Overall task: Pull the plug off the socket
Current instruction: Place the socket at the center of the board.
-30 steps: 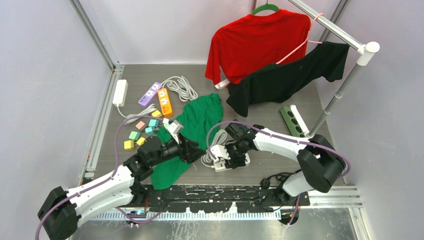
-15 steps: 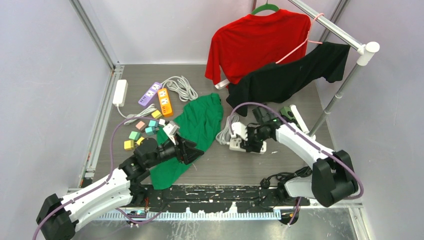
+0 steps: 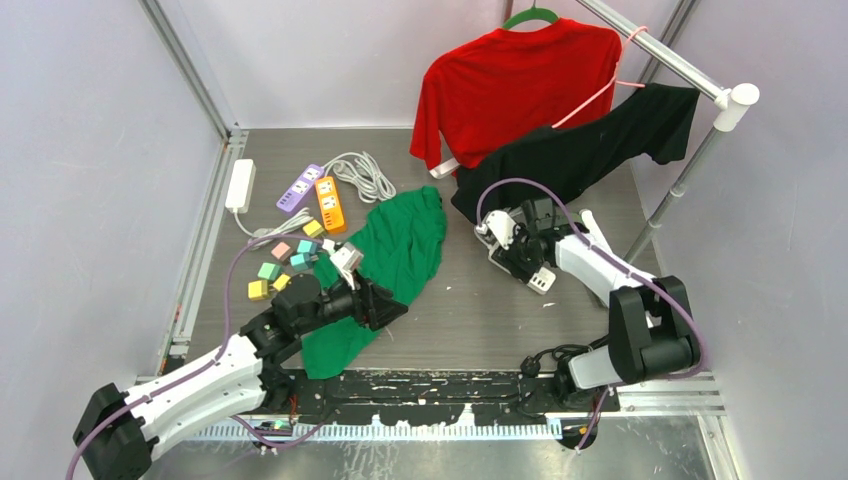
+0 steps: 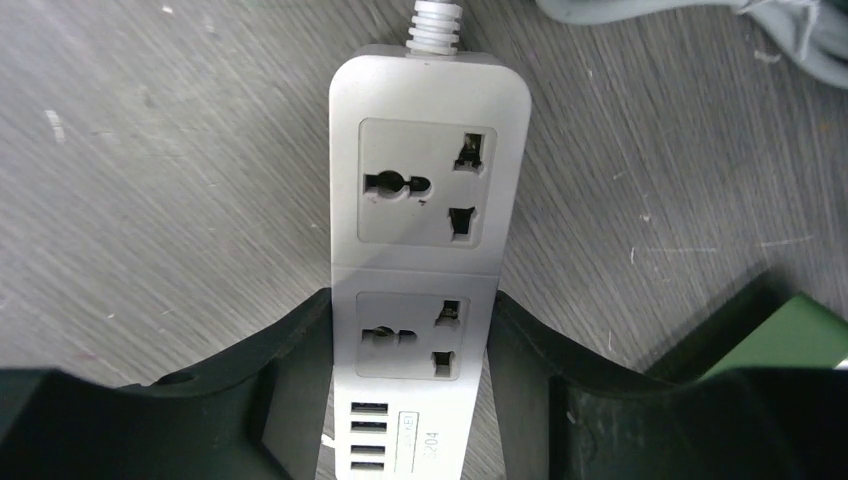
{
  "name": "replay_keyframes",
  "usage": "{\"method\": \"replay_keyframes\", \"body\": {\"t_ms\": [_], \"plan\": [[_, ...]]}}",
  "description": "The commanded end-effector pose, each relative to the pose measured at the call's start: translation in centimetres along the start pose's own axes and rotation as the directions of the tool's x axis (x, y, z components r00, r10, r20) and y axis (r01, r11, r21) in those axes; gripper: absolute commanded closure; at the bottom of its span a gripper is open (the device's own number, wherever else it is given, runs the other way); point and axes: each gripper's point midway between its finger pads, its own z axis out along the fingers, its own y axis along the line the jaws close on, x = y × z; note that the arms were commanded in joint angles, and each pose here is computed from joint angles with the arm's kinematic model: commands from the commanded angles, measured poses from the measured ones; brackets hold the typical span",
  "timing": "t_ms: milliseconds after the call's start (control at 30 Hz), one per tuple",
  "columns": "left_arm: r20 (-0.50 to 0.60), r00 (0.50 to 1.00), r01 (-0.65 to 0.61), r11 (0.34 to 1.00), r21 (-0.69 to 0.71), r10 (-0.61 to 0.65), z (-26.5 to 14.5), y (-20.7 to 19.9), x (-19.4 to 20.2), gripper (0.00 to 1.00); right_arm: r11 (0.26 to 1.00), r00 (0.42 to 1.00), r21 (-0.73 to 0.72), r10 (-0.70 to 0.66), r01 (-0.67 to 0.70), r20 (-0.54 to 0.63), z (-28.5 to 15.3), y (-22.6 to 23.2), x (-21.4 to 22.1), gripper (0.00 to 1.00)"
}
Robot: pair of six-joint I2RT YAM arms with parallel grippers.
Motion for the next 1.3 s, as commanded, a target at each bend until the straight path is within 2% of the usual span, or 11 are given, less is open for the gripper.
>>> {"method": "replay_keyframes", "body": {"t_ms": [0,100,200,233,267,400,533,767,900,1067,1267], "plan": [[0.018,1.0,0.014,1.0,0.003,-0.014,0.2,-0.9,-1.7,0.37,0.986,0.998,0.156,0.059,-0.059,0.006,-0.7,-3.8,-1.3,0.59],[0.004,1.0,0.025,1.0,-0.007,-0.025,0.2,-0.8,-1.5,0.37,0.99,0.998,0.131,0.06,-0.06,0.007,-1.1,-3.4,-1.4,0.44],[-0.013,0.999,0.045,0.998,-0.04,-0.046,0.2,-0.6,-1.8,0.37,1.0,0.998,-0.009,-0.013,0.014,0.062,-2.7,-0.8,-2.5,0.18],[-0.03,0.998,0.045,0.998,-0.052,-0.046,0.2,-0.6,-1.8,0.36,0.999,0.995,-0.041,-0.03,0.034,0.094,-3.4,0.0,-2.8,0.03],[-0.045,0.998,0.041,0.997,-0.059,-0.043,0.1,-0.8,-2.1,0.36,0.996,0.992,-0.062,-0.049,0.056,0.119,-4.0,0.7,-3.0,0.0],[-0.081,0.996,0.021,0.997,-0.069,-0.026,0.0,-1.5,-3.2,0.35,0.994,0.979,-0.075,-0.066,0.081,0.194,-6.9,2.0,-3.5,0.0],[-0.068,0.998,0.001,1.0,-0.007,-0.001,-0.2,-3.7,-5.4,0.32,0.993,0.985,-0.108,-0.038,0.057,0.169,-10.3,3.6,-2.9,0.0],[0.0,0.997,-0.076,0.994,0.078,0.076,-2.1,-8.8,-12.2,0.18,0.992,0.945,0.073,0.072,-0.1,0.32,-18.8,3.3,-4.3,0.0],[0.036,0.99,-0.137,0.984,0.111,0.134,-3.9,-11.8,-16.2,0.16,0.892,0.834,0.202,0.269,-0.405,0.482,-26.4,-0.3,-7.4,0.0],[0.083,0.974,-0.221,0.969,0.11,0.212,-6.9,-14.9,-20.8,0.16,0.863,0.711,0.22,0.202,-0.454,0.673,-36.9,-0.1,-11.1,0.0],[0.201,0.945,-0.281,0.955,0.095,0.258,-11.0,-18.3,-26.1,0.08,0.865,0.581,0.145,0.191,-0.481,0.792,-43.4,0.8,-14.1,0.0]]}}
